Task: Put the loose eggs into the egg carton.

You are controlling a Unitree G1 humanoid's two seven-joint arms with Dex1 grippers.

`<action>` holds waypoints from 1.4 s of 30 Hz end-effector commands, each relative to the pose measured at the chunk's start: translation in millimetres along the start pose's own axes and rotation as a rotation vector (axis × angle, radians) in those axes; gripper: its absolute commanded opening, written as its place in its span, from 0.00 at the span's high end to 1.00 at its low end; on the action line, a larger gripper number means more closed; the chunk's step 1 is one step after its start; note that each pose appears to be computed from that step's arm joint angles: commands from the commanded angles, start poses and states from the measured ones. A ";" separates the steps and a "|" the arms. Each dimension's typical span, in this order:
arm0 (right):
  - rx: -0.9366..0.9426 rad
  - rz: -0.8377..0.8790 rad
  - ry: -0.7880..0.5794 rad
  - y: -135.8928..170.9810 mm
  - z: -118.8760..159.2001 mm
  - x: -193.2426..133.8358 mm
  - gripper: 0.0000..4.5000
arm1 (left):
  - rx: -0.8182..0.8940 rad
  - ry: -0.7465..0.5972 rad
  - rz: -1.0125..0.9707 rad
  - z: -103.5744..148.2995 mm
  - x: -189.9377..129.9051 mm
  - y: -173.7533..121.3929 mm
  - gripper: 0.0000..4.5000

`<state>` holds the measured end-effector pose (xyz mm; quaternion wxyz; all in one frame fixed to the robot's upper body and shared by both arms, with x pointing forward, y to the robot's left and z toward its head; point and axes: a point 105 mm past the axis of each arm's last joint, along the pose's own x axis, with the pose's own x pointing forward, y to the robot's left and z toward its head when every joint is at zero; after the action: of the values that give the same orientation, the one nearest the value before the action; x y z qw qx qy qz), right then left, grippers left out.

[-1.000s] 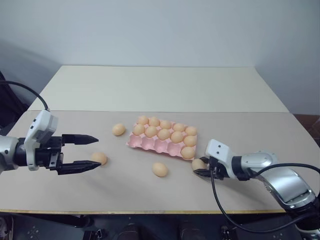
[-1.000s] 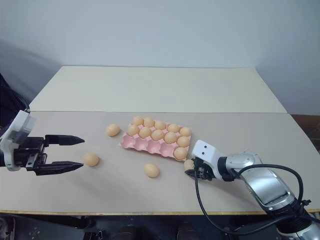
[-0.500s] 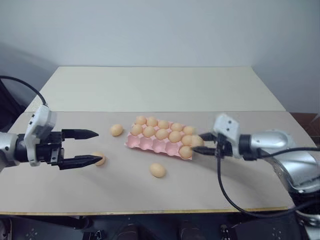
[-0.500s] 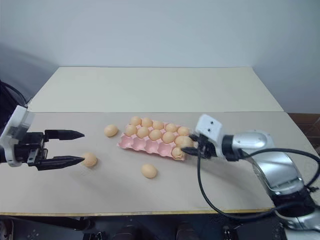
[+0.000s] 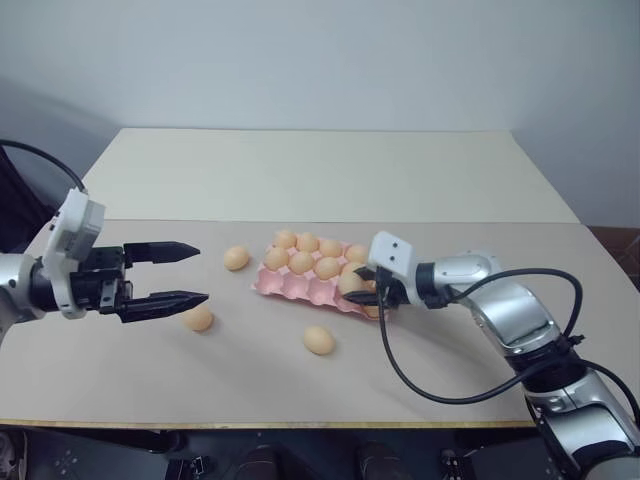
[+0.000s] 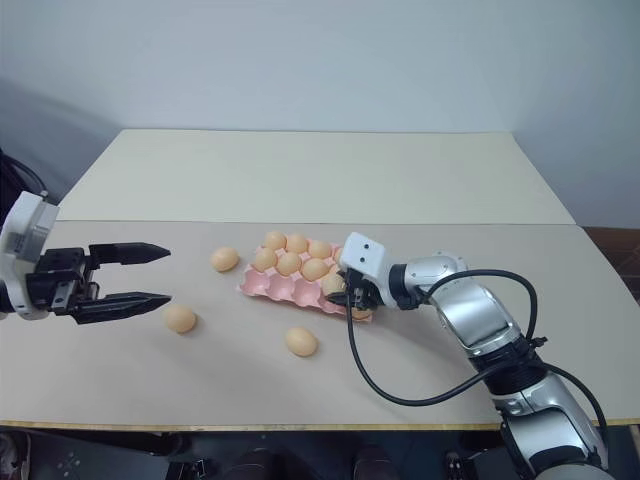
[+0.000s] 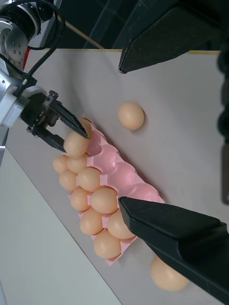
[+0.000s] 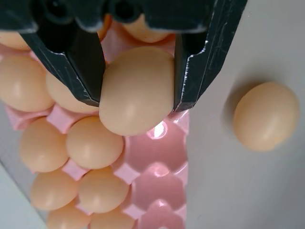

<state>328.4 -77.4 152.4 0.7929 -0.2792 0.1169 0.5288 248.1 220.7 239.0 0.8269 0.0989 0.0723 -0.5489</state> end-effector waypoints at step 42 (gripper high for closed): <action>-0.153 0.221 -0.217 54.1 35.6 -55.4 0.01 | 0.109 -0.007 -0.090 -1.7 -9.4 -7.8 0.00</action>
<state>254.7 -98.2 190.1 0.7205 -0.2415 0.0307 0.6493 238.5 228.0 231.9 0.7999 0.1242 0.0498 -0.5851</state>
